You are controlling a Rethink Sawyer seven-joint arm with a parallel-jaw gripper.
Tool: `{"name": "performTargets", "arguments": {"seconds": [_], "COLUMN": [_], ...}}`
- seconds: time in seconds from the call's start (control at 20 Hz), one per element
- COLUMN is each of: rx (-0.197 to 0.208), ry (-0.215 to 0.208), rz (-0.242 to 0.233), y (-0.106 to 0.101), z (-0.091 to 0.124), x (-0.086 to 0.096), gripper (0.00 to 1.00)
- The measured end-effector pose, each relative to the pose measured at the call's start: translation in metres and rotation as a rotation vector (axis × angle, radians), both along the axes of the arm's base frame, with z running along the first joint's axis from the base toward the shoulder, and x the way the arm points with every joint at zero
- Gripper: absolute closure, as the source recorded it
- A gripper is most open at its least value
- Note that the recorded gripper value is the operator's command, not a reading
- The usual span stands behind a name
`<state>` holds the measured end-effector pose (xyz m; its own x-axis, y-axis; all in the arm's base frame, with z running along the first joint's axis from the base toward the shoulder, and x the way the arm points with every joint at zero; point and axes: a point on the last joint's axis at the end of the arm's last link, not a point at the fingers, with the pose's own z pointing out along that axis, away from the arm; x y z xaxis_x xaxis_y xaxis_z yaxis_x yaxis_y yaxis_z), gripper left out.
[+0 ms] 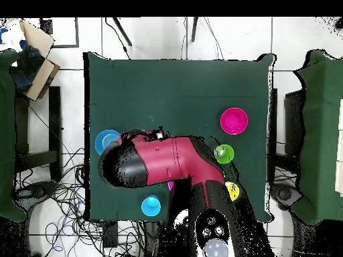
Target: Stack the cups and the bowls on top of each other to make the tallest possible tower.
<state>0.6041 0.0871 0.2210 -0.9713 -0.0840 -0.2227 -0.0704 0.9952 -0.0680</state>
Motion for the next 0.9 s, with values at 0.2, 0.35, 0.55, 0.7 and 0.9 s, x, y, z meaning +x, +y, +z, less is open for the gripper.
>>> {"name": "performTargets", "arguments": {"seconds": [0.2, 0.35, 0.55, 0.7, 0.9], "rx": [0.012, 0.008, -0.009, -0.028, -0.046], "ry": [-0.004, -0.007, 0.017, 0.04, 0.048], "rz": [-0.021, -0.026, -0.024, -0.022, -0.033], "y": [-0.001, -0.001, 0.004, 0.014, 0.032], "z": [0.009, 0.015, 0.022, 0.027, 0.027], "x": [-0.003, 0.001, 0.011, 0.018, 0.025], "gripper": [0.0, 0.0, 0.0, 0.0, 0.0]}}
